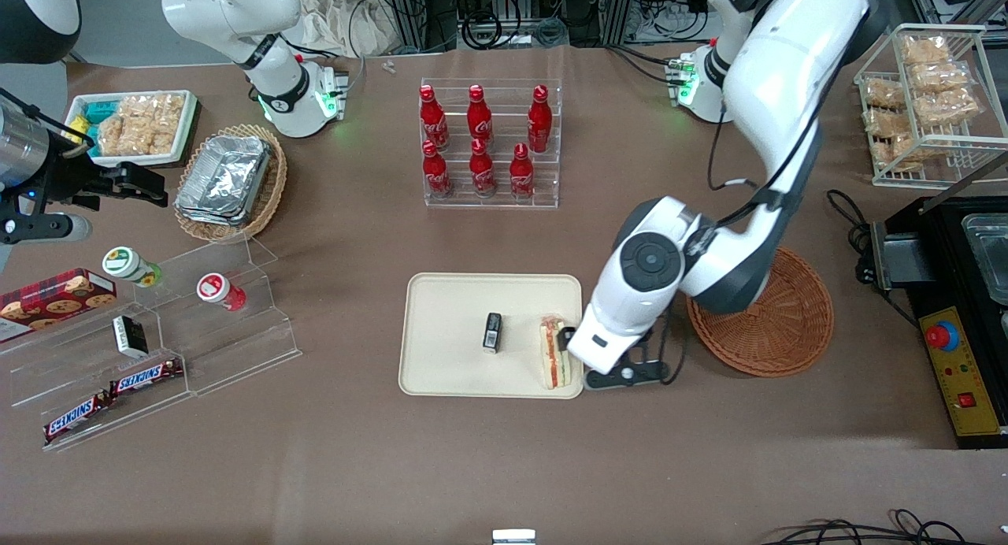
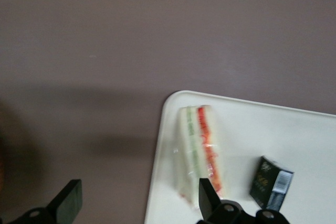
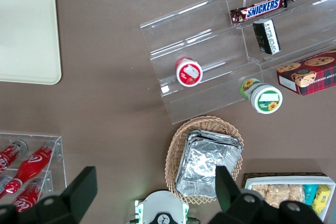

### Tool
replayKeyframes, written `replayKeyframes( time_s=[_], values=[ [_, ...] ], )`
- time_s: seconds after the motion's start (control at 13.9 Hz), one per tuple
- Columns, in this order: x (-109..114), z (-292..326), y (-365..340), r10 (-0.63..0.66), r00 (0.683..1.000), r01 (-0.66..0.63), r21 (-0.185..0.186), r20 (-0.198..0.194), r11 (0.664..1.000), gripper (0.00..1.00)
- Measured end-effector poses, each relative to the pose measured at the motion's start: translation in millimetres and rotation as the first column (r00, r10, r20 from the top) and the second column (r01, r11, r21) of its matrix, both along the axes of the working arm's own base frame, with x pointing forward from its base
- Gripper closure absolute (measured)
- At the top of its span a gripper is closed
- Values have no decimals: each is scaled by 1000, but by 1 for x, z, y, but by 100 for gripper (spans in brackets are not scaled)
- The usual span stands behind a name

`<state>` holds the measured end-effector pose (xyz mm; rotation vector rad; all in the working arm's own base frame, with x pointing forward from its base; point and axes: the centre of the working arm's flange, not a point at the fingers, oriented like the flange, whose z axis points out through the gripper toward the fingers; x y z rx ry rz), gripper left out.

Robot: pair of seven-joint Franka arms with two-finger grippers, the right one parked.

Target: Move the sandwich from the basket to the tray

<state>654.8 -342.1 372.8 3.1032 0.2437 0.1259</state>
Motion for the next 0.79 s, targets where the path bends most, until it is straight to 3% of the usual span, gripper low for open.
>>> replayKeyframes(
  time_s=[0.14,0.29,0.65,0.79],
  values=[
    [2,35,33,49,999,-49,31,-21,998,0],
    [4,61,65,89,995,-89,1,-45,996,0],
    [-15,86,126,29,996,-25,58,-84,998,0],
    [-23,93,160,16,996,-11,56,-91,998,0]
  ],
)
